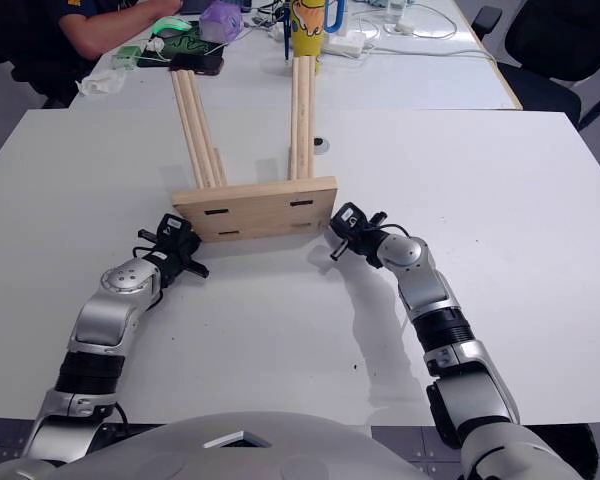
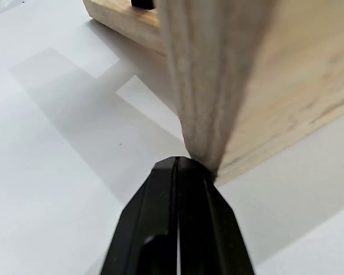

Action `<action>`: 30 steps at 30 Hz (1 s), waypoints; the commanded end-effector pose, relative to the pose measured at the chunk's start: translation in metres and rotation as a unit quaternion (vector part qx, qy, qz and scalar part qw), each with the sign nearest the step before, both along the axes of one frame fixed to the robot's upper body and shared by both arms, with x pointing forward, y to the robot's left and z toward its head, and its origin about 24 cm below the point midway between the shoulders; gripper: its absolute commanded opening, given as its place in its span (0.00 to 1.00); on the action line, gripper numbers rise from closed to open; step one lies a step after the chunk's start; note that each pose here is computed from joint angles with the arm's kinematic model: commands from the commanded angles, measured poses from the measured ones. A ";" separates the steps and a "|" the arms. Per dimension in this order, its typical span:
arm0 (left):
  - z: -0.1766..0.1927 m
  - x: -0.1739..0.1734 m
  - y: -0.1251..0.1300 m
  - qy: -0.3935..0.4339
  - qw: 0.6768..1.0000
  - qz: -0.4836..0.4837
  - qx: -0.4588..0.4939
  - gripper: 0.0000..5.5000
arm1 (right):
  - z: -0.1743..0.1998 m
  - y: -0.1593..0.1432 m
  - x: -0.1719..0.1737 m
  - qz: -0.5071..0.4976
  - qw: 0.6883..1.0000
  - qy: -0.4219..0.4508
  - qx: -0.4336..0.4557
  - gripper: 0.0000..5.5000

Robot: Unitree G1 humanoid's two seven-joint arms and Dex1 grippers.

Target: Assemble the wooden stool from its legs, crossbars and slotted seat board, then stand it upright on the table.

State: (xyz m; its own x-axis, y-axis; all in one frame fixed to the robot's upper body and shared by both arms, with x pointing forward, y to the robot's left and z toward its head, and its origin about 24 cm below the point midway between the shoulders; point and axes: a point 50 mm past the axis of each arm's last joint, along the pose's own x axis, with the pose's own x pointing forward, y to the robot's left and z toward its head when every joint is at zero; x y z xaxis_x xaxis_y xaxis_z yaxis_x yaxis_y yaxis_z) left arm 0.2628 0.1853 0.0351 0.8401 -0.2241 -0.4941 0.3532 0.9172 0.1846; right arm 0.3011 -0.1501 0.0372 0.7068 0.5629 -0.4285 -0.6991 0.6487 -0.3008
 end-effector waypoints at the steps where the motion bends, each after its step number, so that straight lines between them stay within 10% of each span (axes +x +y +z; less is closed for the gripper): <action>1: 0.022 0.006 -0.026 -0.040 0.997 -0.053 -0.032 0.00 | 0.021 0.029 -0.002 0.047 0.997 -0.033 0.043 0.00; 21: 0.137 0.015 -0.041 -0.209 0.972 -0.096 -0.042 0.00 | 0.162 0.048 -0.007 0.113 0.963 -0.185 0.159 0.00; 30: 0.170 0.015 -0.039 -0.259 0.961 -0.091 -0.033 0.00 | 0.170 0.048 -0.005 0.106 0.963 -0.192 0.159 0.00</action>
State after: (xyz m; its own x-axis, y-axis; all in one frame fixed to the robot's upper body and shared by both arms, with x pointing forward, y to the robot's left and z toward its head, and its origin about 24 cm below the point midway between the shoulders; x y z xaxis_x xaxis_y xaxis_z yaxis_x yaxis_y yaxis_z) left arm 0.2824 0.1890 0.1674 0.9740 -0.1586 -0.1615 0.2043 0.9233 0.3252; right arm 0.3043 -0.1395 0.1987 0.7880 0.6153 0.0216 -0.5606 0.7315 -0.3880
